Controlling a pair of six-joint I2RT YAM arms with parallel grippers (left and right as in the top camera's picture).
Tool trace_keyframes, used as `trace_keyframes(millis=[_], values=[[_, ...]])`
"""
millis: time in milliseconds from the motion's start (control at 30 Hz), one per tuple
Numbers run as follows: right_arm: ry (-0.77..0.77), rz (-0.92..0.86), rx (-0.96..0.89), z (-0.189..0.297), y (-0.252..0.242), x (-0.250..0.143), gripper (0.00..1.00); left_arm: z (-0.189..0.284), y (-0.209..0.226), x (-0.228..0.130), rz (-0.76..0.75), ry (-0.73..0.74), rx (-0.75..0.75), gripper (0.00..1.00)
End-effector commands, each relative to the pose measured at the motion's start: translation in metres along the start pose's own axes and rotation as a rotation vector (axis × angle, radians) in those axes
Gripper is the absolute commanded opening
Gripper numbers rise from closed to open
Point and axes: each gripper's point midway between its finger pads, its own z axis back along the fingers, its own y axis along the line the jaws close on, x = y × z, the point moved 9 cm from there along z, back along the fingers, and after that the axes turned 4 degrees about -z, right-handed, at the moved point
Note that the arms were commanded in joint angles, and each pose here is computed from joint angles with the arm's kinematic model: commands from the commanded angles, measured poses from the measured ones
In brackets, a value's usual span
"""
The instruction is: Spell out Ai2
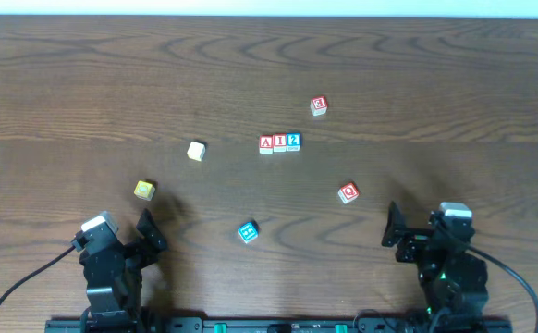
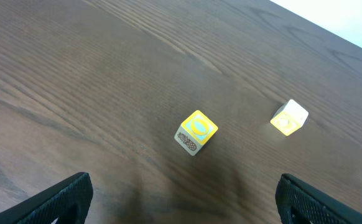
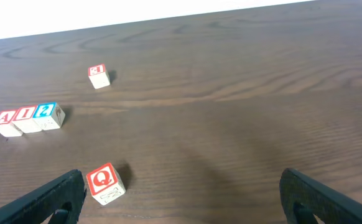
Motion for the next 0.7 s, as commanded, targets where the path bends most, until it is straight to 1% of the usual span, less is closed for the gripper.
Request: trace_keyframes(millis=[0,133,667], values=[[-0.009,0.010,0.002,-0.0019,-0.0020,-0.0065,0.99,-0.0016,0.0005,-0.0032,-0.022,0.009,0.002,0.95],[0.015,0.008,0.009,-0.0058,-0.0024,-0.0140,0.99,-0.0016,0.0005,-0.0032,-0.022,0.009,0.002,0.95],[0.015,0.009,0.012,-0.0057,-0.0021,-0.0139,0.99,-0.0016,0.0005,-0.0032,-0.022,0.009,0.002,0.95]])
